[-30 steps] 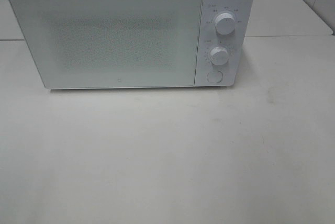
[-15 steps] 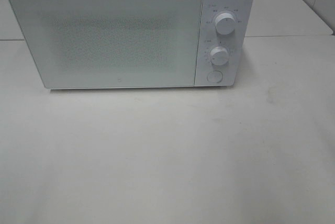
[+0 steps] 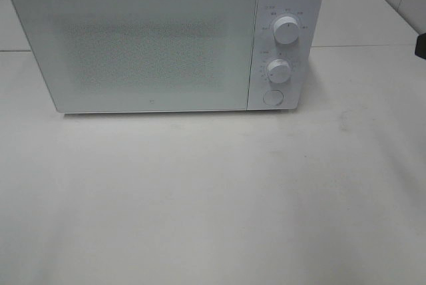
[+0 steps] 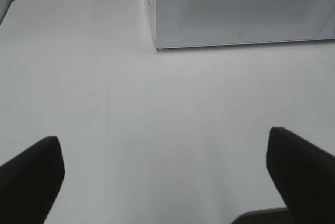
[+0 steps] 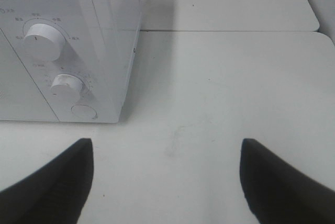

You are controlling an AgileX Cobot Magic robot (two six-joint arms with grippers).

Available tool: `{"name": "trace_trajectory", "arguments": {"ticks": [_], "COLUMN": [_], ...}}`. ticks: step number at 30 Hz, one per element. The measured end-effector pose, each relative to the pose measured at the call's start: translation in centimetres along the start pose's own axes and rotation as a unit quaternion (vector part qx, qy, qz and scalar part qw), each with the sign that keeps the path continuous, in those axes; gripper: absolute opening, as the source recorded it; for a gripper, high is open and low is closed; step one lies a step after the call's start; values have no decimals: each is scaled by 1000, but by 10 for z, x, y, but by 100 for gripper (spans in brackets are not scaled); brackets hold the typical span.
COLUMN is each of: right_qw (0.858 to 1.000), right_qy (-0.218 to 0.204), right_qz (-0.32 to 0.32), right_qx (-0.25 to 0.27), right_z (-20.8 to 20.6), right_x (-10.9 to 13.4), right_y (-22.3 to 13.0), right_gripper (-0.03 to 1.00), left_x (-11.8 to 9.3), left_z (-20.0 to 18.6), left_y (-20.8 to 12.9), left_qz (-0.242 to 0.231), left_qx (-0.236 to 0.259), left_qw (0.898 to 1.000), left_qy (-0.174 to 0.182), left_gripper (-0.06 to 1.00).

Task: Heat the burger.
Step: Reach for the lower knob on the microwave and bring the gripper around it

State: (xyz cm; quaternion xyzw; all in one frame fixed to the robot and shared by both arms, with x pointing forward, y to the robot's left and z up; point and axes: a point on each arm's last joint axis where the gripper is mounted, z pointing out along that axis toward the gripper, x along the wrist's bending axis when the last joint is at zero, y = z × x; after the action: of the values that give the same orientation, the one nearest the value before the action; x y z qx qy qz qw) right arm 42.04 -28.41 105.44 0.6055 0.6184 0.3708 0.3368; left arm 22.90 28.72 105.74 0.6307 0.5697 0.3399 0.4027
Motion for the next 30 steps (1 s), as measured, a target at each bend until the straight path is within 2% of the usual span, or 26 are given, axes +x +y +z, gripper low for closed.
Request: {"name": "trace_trajectory", "arguments": {"ticks": [11,14,16,22,24,30], "right_qw": [1000,999,998,997,995,994], "right_qy": [13,21,31,38,46,42], "right_qz": [-1,-1,-1,-13,-42,-46], "right_qx": [-14,-39,-58,-66,-80,-93], "right_z": [36,44,53,59,63,66], "right_x": [3,5,6,9,19,28], "right_y": [1,-2,-16,-32,-47,-57], "right_gripper": [75,75,75,75,75,75], "left_x": [0,0,0,0,0,0], "left_z": [0,0,0,0,0,0], "left_y": [0,0,0,0,0,0], "left_qz": [0,0,0,0,0,0], "left_qx": [0,0,0,0,0,0], "left_qw": [1000,1000,1000,1000,1000,1000], "left_qy": [0,0,0,0,0,0], "left_gripper": [99,99,99,99,99,99]}}
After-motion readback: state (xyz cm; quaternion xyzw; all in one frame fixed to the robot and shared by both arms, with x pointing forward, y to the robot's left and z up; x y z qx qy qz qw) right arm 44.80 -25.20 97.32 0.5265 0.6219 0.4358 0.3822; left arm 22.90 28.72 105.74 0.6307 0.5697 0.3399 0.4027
